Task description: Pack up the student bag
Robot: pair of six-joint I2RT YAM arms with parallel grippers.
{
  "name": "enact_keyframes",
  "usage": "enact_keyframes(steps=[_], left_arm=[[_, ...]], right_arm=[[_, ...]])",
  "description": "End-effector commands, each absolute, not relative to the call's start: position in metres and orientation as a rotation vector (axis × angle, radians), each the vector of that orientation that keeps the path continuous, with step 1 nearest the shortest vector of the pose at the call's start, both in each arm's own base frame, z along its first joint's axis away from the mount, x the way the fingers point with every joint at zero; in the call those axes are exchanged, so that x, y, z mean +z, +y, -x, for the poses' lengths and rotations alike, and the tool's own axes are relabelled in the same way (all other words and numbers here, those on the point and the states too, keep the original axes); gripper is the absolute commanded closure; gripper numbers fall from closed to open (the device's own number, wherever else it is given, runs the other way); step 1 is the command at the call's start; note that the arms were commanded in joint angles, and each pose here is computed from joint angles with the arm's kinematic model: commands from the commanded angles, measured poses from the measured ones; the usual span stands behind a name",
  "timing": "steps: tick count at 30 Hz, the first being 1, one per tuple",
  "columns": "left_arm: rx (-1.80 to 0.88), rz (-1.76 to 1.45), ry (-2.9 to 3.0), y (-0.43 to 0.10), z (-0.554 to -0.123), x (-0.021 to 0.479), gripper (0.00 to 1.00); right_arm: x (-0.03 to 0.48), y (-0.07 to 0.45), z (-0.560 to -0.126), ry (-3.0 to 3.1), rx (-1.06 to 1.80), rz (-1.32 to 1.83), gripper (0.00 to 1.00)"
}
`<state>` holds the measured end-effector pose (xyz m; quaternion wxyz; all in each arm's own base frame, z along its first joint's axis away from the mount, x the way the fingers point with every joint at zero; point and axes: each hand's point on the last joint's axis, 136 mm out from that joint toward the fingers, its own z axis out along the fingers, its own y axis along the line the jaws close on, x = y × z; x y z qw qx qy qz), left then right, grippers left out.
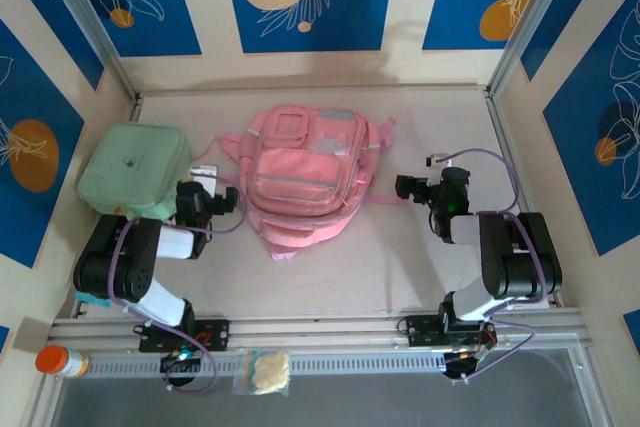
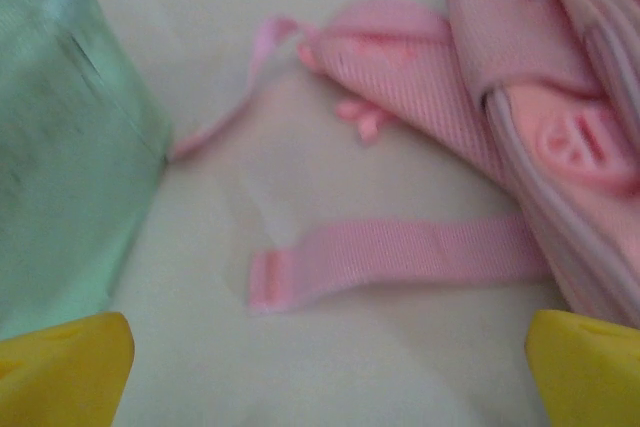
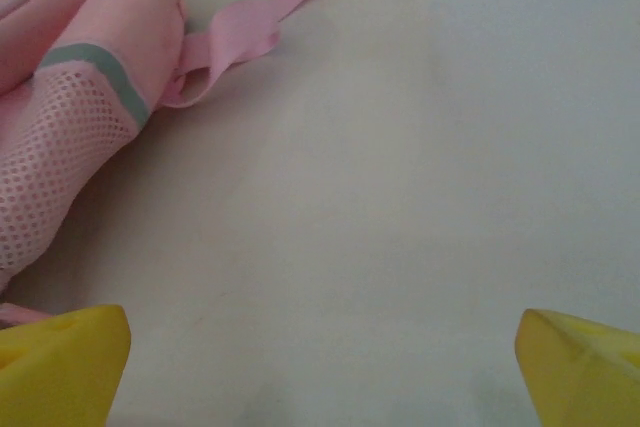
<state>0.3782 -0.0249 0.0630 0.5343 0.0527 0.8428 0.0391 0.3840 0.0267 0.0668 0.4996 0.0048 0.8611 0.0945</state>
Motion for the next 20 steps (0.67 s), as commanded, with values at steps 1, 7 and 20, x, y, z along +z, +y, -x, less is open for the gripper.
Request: enact_keyframes(steps=[1, 7, 20], left_arm=[[0.062, -0.105, 1.898, -0.023, -0.3973, 0.092, 0.0], [0.053, -0.079, 1.901, -0.0171, -0.3959, 0.0918, 0.0], [0.047, -0.087, 1.899, -0.0186, -0.3964, 0.0922, 0.01]], right_arm=[[0.0927, 0.0312, -0.3962, 1.969, 0.241, 0.05, 0.01], [0.094, 0.0326, -0.3964, 1.959, 0.242, 0.058, 0.01], [0.0934, 0.0325, -0.3952, 1.96, 0.248, 0.059, 0.01]])
